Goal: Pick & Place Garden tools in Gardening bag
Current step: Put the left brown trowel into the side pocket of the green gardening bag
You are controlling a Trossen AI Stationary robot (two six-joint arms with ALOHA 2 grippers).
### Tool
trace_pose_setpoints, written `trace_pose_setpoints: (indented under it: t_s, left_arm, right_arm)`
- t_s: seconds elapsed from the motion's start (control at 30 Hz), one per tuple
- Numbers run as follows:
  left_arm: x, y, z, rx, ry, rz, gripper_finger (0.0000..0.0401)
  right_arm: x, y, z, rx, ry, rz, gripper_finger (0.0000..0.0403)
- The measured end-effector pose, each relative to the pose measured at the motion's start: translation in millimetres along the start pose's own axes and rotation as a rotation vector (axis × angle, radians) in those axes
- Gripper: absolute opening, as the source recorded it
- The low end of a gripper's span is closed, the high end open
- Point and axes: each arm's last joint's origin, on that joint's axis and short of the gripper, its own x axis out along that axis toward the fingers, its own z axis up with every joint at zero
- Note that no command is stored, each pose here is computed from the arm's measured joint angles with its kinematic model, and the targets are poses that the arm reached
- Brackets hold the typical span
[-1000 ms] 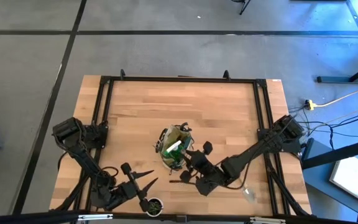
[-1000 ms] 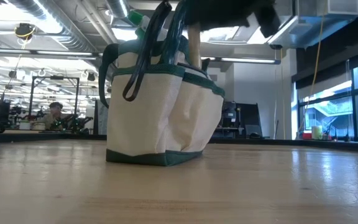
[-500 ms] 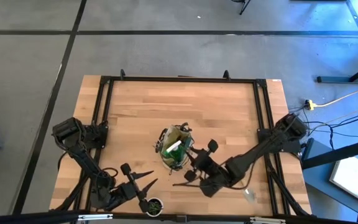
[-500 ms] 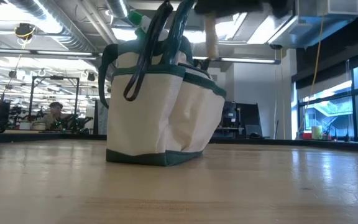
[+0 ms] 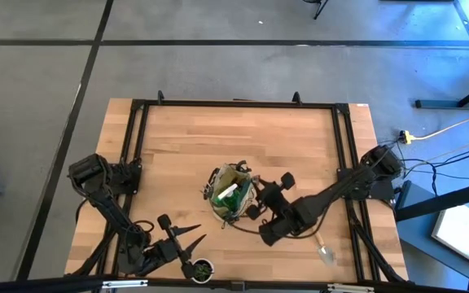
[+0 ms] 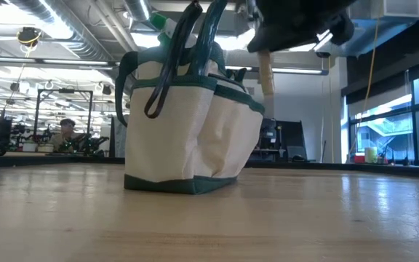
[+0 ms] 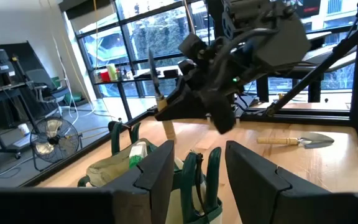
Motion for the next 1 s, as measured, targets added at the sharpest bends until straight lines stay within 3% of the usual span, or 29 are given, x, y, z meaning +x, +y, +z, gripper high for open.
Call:
trace_pose_setpoints:
  t_s: [0.4,0.73,1.0]
  left_arm:
    - [0.4,-0.8,-2.4,0.0,0.0,0.001,0.0139]
    - [0.4,-1.5,-4.4,0.003,0.0,0.001,0.0139]
    - [0.4,-2.0,-6.3,0.004,0.0,0.001,0.0139]
  right_arm:
    - [11.1,7.3,7.6,0.003,0.015,0.039,0.0067]
    - [27.8,26.3,-2.2,-0.032,0.013,0.081,0.0067]
    - [23.5,31.6,3.5,-0.071,-0.056,0.071,0.0067]
